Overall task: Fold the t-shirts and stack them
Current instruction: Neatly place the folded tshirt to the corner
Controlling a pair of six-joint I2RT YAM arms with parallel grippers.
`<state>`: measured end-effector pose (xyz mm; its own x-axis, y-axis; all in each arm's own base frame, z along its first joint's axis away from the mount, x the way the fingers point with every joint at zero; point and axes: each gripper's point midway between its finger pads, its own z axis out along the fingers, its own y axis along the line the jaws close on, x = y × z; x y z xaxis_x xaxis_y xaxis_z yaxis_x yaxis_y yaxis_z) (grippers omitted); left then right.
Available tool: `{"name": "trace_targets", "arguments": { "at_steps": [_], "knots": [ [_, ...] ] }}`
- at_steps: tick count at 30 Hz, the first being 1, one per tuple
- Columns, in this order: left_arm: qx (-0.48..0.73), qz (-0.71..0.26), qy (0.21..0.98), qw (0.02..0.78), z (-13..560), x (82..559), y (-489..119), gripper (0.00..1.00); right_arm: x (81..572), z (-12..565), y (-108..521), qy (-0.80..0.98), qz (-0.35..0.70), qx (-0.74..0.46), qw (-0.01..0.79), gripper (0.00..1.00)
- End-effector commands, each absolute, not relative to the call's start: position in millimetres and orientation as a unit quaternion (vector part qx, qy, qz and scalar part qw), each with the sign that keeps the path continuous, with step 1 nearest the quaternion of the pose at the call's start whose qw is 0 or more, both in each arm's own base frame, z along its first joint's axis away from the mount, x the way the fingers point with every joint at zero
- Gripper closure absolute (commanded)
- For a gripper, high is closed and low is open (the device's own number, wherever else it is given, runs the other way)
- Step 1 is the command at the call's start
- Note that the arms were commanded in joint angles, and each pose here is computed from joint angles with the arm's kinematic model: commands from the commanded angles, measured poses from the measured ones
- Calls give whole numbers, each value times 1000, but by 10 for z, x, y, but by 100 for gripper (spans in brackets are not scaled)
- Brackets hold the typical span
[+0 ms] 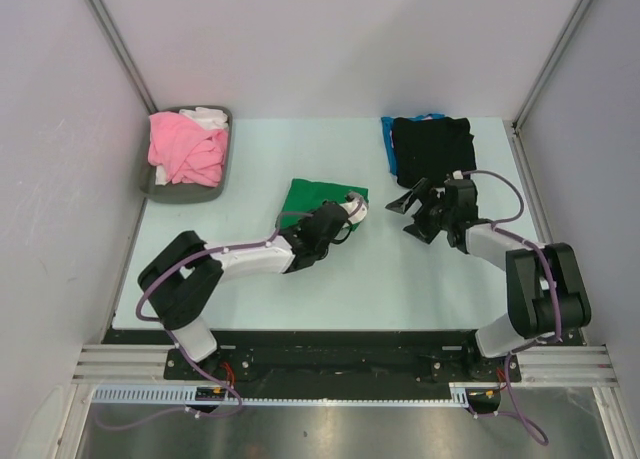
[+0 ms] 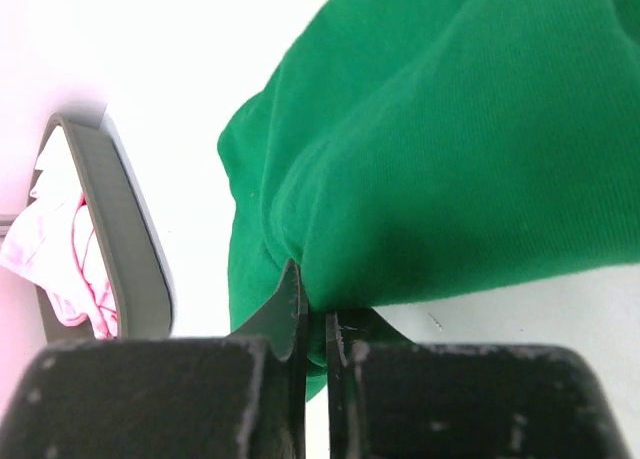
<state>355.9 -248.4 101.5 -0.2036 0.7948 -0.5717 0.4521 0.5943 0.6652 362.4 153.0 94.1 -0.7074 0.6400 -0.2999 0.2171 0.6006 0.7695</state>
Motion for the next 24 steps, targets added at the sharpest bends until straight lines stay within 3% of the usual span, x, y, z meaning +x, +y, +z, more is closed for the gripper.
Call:
{"name": "trace_targets", "arguments": {
  "at_steps": [1,14,24],
  "knots": [
    [382,138,764,501,1189,3487,-2498,100,3727,1066,1773,807,450,272,269,0],
    [388,127,766,496,1121,3378,-2543,100,3597,871,2442,762,533,321,181,0],
    [390,119,763,501,1151,3319,-2575,100,3701,792,2625,731,552,357,182,0]
  ]
}}
